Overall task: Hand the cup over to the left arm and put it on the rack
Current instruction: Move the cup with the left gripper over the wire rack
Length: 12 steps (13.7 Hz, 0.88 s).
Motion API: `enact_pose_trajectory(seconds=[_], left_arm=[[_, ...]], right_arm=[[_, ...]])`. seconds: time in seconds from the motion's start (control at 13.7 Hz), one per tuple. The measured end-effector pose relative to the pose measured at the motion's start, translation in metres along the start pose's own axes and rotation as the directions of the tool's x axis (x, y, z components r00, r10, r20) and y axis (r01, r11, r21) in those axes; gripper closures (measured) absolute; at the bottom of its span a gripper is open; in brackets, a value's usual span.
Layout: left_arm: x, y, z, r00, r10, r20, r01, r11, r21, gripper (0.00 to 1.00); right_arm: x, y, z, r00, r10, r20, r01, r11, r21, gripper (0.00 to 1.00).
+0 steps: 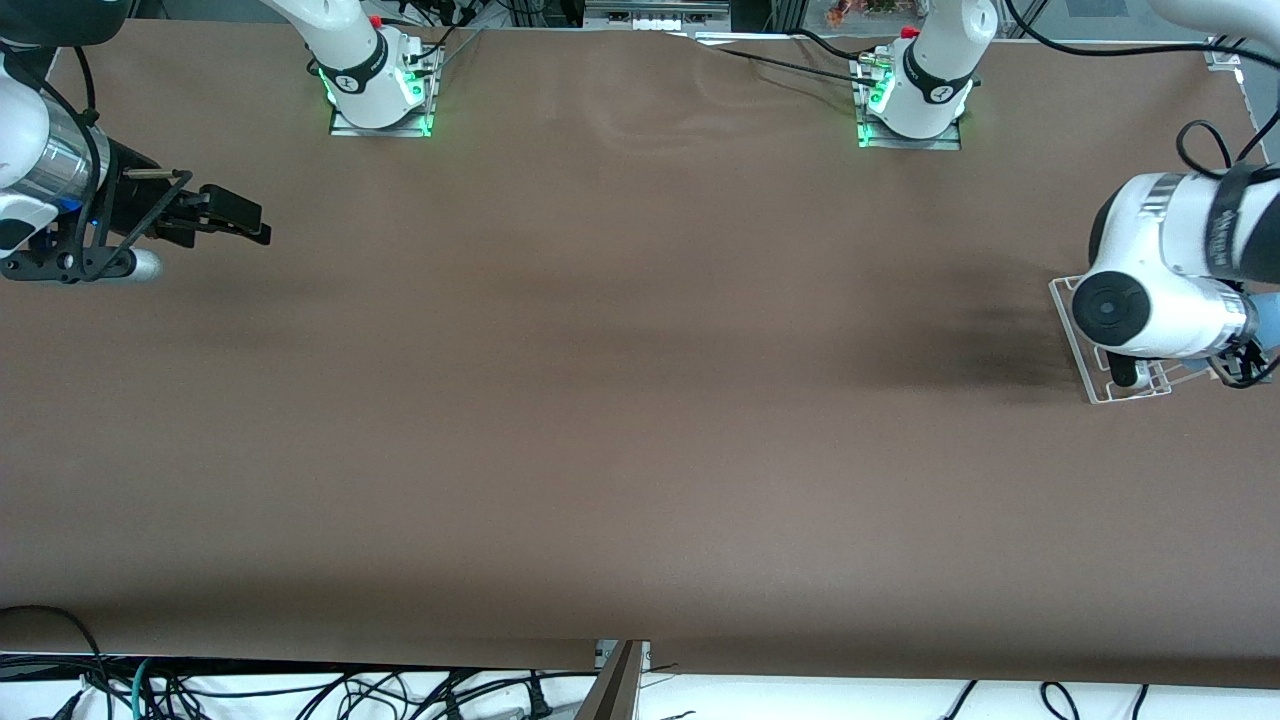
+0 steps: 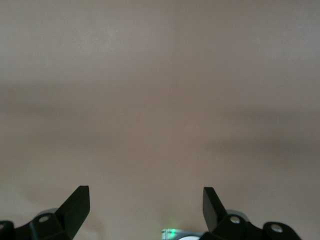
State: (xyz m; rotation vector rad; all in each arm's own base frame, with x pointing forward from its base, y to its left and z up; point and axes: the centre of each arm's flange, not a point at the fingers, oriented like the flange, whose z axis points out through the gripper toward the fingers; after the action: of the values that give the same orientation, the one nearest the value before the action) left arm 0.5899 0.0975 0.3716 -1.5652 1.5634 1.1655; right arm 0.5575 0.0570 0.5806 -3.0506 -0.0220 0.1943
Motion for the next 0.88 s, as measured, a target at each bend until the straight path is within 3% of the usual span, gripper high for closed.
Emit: enact_pose_trajectory(seconds=[0.15,0.44,0.73,0.88], left_arm=[[0.021,0.007,0.019,0.993,0.037,0.113,-0.043,0.998,0.046,0.25],[0.049,0.025,0.052,0.978,0.058,0.202,-0.078,0.993,0.089,0.25],[0.069,0.038,0.063,0.976,0.035,0.215,-0.057,0.994,0.096,0.25],[0.075,0.041,0.065,0.977,0.026,0.212,-0.048,0.994,0.098,0.25]], right_arm=[[0.000,0.001,-0.005,1.000,-0.010,-0.024,0.009,0.999,-0.034,0.00],[0.000,0.001,-0.015,0.998,-0.036,-0.049,0.034,0.999,-0.042,0.00],[0.004,0.001,-0.014,0.997,-0.061,-0.052,0.059,0.997,-0.045,0.00],[0.004,-0.005,-0.012,0.995,-0.084,-0.047,0.080,0.994,-0.080,0.00]])
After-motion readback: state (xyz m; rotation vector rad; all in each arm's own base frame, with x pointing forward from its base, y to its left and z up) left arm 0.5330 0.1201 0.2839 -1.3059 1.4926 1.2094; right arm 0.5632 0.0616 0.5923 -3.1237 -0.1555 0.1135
